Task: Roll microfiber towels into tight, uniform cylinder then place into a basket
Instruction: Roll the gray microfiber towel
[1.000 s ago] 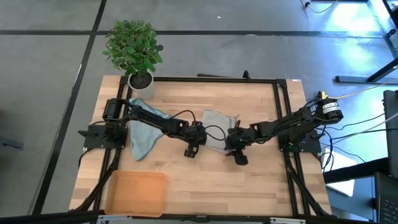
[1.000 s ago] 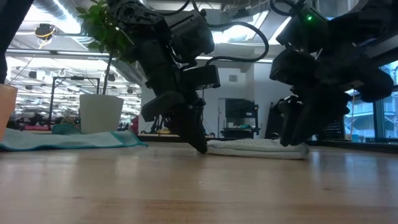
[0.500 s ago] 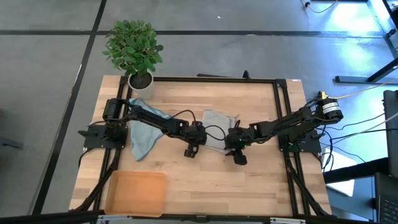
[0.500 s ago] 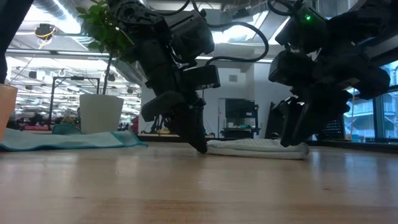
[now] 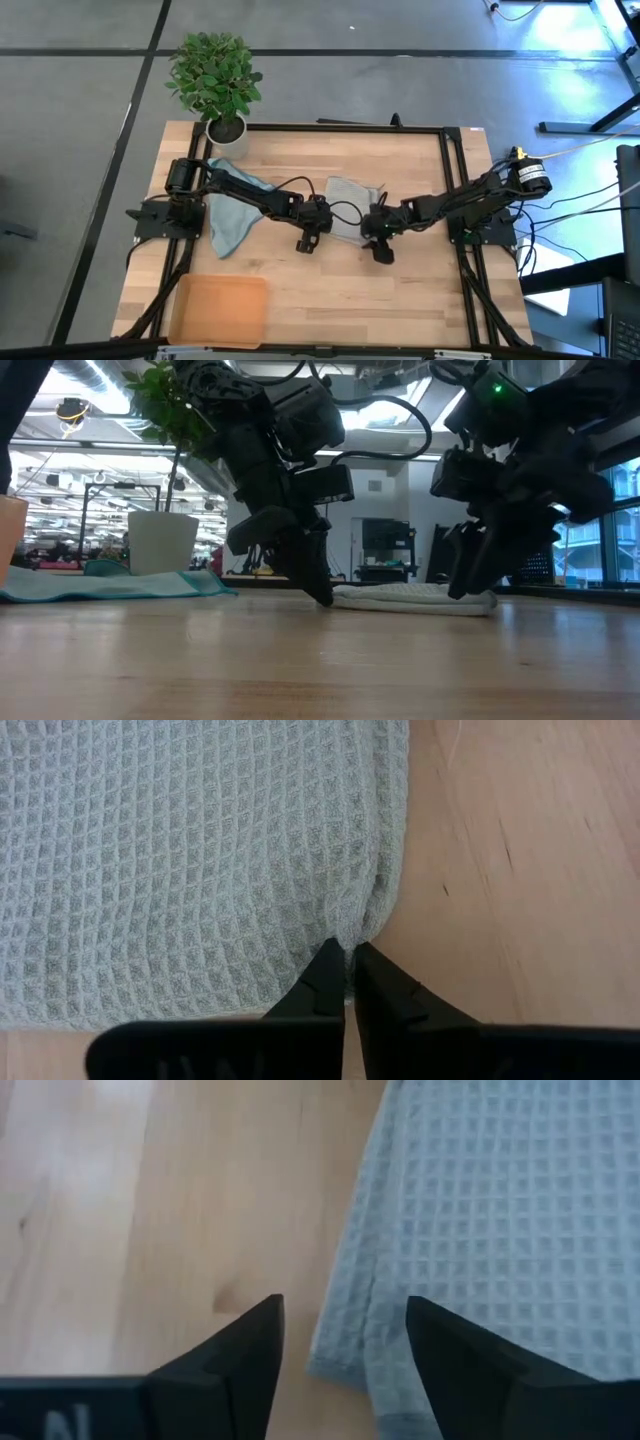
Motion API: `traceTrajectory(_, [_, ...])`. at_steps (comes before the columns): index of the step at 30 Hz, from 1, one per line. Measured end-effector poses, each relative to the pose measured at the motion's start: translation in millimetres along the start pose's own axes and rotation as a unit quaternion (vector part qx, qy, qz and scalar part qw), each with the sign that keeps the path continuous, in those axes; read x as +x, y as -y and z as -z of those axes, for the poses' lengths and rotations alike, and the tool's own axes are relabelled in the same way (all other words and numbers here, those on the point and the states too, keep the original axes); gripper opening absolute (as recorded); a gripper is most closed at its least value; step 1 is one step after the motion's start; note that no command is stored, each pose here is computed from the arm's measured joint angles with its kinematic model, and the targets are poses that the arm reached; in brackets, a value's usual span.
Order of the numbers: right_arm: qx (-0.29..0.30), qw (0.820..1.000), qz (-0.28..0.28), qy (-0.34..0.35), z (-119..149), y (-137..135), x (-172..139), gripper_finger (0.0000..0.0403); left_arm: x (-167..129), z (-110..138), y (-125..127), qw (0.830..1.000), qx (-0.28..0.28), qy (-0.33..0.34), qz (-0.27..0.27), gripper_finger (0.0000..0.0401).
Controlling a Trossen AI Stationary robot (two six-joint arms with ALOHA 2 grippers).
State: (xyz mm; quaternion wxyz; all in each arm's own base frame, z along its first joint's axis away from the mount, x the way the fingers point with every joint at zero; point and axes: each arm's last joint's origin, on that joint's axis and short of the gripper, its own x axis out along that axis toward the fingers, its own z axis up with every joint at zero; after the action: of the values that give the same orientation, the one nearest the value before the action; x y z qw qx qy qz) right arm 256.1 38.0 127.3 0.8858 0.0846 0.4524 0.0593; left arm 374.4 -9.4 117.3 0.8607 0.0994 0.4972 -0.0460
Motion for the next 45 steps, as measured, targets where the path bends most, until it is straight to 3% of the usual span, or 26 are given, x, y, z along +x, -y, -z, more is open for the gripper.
traceTrajectory(7, [-0.018, 1.0, 0.012, -0.02, 7, -7, 14, 0.021, 0, 0, 0, 1.0, 0.0, 0.0, 0.001, 0.0])
traceTrajectory(16, [0.006, 0.994, 0.105, -0.014, 11, -2, 19, 0.0202, 0, 0, 0, 1.0, 0.0, 0.0, 0.001, 0.0])
traceTrajectory(20, [0.005, 0.993, 0.12, -0.014, 11, -1, 19, 0.0167, 0, 0, 0, 1.0, 0.0, -0.001, 0.002, 0.0])
traceTrajectory(25, [0.007, 0.992, 0.123, -0.016, 12, 0, 19, 0.0088, 0, 0, 0, 1.0, 0.001, -0.002, 0.002, 0.0])
traceTrajectory(29, [0.023, 0.996, 0.079, -0.023, 11, 0, 19, 0.0015, -1, 1, 0, 1.0, 0.001, -0.006, 0.003, 0.0])
traceTrajectory(45, [0.077, 0.994, -0.065, -0.032, 2, 18, 5, 0.0003, -24, 2, -15, 0.991, -0.043, 0.008, 0.124, 0.0])
